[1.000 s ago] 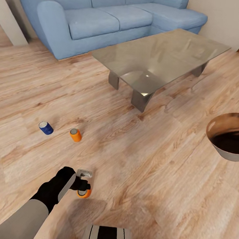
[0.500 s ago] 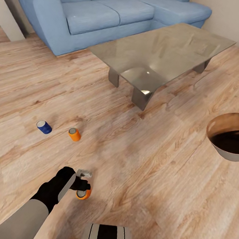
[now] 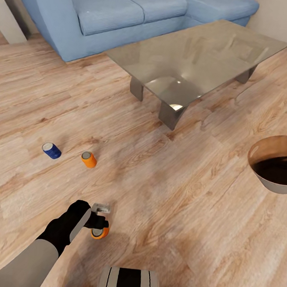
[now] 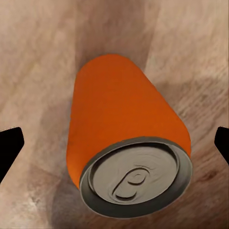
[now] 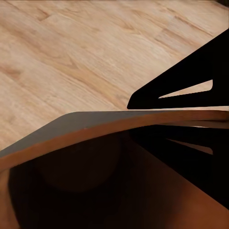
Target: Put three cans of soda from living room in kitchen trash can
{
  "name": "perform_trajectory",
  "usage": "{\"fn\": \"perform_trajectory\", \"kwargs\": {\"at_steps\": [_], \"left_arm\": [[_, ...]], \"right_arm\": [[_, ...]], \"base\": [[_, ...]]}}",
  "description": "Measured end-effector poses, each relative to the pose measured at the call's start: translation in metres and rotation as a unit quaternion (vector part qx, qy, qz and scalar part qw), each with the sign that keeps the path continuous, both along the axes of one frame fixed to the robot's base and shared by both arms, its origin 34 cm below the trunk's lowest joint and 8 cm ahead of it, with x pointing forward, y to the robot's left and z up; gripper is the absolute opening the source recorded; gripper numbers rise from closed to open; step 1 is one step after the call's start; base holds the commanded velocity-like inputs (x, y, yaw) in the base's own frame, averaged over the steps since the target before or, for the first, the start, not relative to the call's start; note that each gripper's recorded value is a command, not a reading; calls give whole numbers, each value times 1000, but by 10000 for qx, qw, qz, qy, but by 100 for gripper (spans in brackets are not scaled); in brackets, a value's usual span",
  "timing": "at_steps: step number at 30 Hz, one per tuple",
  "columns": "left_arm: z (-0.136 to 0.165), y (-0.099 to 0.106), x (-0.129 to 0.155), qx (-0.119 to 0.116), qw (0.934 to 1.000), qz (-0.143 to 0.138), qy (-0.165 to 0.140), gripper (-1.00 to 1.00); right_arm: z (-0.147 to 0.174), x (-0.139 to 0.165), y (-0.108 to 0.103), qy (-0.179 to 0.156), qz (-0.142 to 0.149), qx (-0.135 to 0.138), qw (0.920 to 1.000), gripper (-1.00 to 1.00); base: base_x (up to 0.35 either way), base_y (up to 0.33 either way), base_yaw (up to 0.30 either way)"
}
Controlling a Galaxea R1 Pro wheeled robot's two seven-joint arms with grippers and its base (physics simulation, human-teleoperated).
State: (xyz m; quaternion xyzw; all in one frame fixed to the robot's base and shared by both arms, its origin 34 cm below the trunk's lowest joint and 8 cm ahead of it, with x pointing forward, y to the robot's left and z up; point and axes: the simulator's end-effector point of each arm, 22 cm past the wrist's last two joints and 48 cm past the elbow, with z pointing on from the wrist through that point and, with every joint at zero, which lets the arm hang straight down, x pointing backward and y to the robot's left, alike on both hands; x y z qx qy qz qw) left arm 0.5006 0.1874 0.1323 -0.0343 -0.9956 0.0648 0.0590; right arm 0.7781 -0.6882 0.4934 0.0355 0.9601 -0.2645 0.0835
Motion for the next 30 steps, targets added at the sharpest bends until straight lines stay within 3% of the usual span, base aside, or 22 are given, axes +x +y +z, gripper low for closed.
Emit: {"fn": "perform_trajectory", "kwargs": {"at_steps": [5,20,21,30], "left_arm": [[-11,0,-10,-3,9999,0,133,100],[-13,0,-11,1,9999,1,143,100],[-13,0,-11,1,9999,1,141,-100],[-13,0,-12,-4,9999,0,148,-100]], "right_arm": [[-19,-1,0,130,0,4,9999,-100],[-22,0,2,144,10,10,9999,-100],[-22,0,2,144,10,12,9999,-100],[-22,0,2,143,11,13,9999,-100]], "base": [[0,0,0],[0,0,0],[0,0,0],[0,0,0]]}}
